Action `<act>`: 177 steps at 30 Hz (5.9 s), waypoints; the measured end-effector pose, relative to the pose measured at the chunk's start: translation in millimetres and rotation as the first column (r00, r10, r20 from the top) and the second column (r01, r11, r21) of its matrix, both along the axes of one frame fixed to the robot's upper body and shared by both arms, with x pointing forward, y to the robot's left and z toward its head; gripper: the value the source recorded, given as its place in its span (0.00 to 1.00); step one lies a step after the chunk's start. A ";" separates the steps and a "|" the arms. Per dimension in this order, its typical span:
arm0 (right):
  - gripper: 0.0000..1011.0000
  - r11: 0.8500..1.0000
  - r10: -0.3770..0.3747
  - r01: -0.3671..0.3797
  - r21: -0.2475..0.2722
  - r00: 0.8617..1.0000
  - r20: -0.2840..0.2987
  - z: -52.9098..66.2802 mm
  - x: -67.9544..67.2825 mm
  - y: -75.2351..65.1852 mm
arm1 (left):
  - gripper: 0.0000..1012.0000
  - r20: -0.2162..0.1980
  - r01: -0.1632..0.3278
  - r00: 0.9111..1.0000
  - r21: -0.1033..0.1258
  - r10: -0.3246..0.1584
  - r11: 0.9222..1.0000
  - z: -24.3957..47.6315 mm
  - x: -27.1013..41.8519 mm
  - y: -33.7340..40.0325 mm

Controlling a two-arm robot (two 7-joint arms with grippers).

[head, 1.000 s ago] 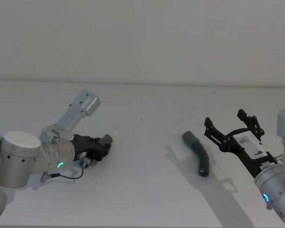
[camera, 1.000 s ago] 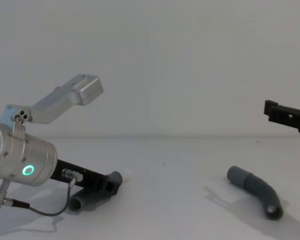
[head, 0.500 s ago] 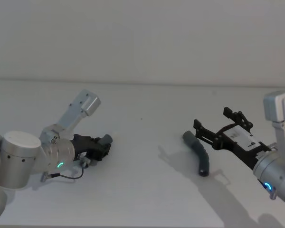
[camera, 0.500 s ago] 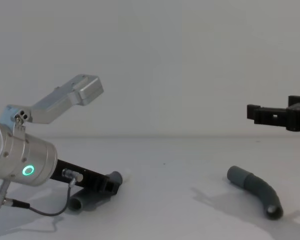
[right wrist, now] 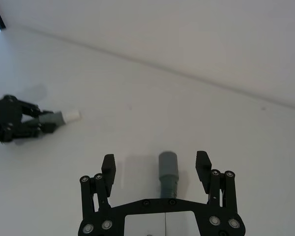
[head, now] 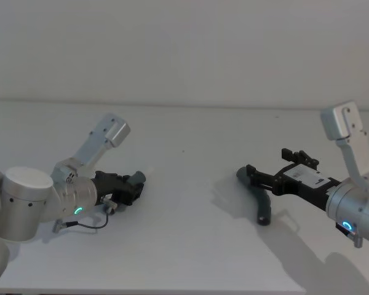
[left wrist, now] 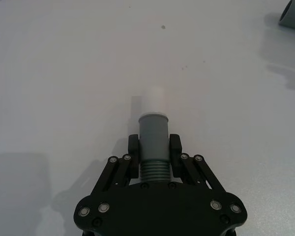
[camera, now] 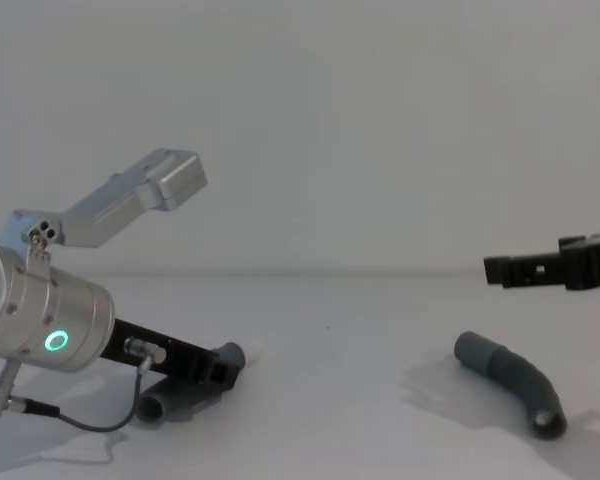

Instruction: Use both hands to pick up one end of the pipe from the table, align the ends, and insert them.

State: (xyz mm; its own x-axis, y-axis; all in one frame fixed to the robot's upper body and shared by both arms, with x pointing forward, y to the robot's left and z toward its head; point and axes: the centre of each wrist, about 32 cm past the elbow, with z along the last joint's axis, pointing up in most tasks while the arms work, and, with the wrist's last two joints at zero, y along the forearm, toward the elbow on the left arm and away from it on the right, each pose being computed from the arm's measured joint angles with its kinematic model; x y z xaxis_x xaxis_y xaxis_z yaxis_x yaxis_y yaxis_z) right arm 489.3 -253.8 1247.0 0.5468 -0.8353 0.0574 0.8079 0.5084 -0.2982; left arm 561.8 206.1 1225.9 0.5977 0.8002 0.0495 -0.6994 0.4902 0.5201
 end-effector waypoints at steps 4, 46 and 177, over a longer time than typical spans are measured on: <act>0.99 1.000 -0.001 0.000 -0.024 0.999 -0.040 0.5 6.9 -0.9 | 0.34 0.000 0.000 1.000 0.000 0.000 1.000 0.0 0.0 0.0; 0.99 0.990 -0.023 -0.012 -0.144 0.972 -0.234 -21.4 45.6 2.1 | 0.34 0.000 0.000 1.000 0.000 0.000 1.000 0.0 0.0 0.0; 0.28 0.830 0.538 -0.526 -0.183 0.843 0.017 31.6 26.8 -41.8 | 0.34 0.331 0.286 0.884 0.175 -0.330 0.942 60.0 -23.8 37.0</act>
